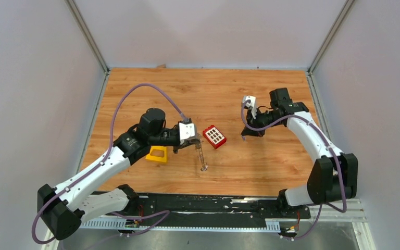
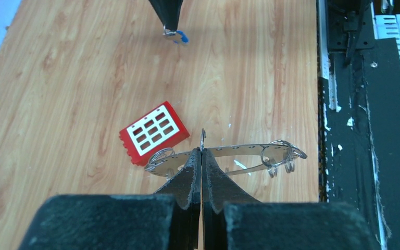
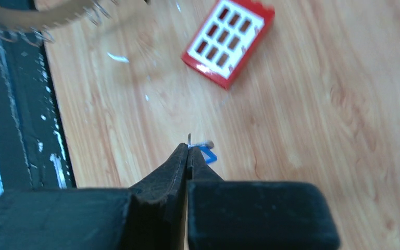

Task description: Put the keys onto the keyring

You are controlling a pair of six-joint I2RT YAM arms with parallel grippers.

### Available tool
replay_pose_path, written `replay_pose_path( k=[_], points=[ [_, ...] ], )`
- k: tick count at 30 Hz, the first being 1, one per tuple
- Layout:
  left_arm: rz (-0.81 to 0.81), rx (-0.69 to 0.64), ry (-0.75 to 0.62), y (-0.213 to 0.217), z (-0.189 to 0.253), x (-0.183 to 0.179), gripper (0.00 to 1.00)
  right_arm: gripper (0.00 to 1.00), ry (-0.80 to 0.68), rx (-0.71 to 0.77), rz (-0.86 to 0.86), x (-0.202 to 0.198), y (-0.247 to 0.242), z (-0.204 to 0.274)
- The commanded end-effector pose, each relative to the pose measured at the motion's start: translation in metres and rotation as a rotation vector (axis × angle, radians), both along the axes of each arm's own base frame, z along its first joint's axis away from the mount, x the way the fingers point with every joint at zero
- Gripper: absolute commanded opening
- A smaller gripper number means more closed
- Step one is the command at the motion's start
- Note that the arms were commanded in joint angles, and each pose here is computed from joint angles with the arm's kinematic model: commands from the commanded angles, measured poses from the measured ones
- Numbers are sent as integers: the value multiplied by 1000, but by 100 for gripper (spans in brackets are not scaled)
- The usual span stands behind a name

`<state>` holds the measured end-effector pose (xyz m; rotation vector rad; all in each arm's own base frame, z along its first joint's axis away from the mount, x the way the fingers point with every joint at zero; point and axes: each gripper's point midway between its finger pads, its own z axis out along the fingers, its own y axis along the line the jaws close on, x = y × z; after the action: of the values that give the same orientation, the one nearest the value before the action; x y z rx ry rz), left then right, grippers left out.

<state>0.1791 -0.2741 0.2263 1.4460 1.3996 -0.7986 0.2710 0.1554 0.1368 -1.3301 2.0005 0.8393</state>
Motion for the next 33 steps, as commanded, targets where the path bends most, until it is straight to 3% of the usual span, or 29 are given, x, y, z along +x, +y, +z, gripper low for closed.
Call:
replay_pose_path(
  k=[1, 6, 13, 20, 33],
  points=[
    [27, -54, -81, -7, 42, 14, 0, 0, -152, 244, 136, -16, 34, 83],
    [69, -79, -87, -12, 57, 24, 0, 0, -252, 369, 191, -31, 56, 138],
    [101, -103, -69, -18, 76, 27, 0, 0, -326, 456, 293, -61, 91, 178],
    [123, -90, -63, -21, 67, 29, 0, 0, -313, 514, 336, -79, 102, 180],
    [231, -88, 53, -30, 59, 37, 0, 0, -365, 445, 258, -70, 116, 160]
  ],
)
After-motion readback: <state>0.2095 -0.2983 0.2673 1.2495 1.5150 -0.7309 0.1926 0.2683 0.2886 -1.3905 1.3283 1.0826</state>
